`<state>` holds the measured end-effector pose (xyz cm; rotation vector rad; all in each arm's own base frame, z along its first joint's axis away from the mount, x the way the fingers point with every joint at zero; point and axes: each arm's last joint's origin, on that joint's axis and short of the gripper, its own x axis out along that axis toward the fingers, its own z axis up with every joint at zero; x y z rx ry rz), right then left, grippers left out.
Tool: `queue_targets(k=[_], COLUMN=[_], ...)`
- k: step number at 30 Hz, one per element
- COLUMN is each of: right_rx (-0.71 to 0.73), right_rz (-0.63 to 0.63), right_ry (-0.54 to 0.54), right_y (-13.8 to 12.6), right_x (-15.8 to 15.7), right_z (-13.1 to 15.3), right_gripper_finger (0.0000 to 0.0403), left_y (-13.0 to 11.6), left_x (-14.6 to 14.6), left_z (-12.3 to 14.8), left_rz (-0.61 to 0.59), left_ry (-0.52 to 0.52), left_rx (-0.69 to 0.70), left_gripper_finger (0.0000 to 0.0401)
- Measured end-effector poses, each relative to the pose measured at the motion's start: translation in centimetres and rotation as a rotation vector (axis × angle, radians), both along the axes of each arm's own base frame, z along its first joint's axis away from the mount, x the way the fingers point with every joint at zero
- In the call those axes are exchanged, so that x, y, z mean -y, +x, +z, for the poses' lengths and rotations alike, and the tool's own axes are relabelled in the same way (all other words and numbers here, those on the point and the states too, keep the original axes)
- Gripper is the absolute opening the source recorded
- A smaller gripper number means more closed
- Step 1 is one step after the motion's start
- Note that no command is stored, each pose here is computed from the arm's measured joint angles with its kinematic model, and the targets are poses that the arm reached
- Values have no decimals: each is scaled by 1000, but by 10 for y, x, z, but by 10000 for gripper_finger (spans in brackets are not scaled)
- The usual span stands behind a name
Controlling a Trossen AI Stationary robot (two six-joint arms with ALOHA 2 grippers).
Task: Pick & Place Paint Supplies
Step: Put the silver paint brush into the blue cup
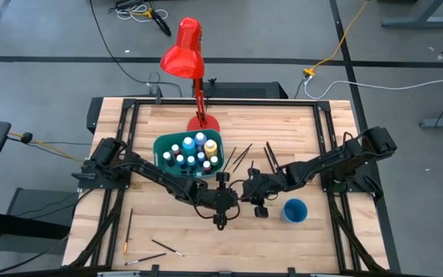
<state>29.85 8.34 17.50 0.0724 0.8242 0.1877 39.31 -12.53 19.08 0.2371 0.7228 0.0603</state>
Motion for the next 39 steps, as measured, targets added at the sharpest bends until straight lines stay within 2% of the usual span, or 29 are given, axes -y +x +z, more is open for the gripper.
queue_targets(k=[4,7,14,18,22,26,31,35,39], right_rx=[3,2,5,1,-10,19,96,187,318], right_rz=[8,8,15,0,-21,-59,-114,-198,-271], right_ry=[-14,-14,-15,0,9,23,0,-87,-109], right_y=[0,0,0,0,-1,-5,-27,-58,-91], right_x=[0,0,0,0,3,8,12,10,0], right_z=[0,0,0,1,2,15,51,83,106], right_gripper_finger=[38,21,21,21,21,21,30,21,21], left_y=[1,2,4,-1,-11,-30,-56,-68,-76], left_x=[0,-1,0,3,10,22,37,48,54], left_z=[2,2,5,9,36,65,93,99,99], left_rz=[-2,12,-1,27,100,172,279,334,382], left_ry=[23,47,18,95,178,226,247,275,319], left_rx=[21,40,59,69,159,247,344,388,401], left_gripper_finger=[16,30,69,75,74,71,71,71,71])
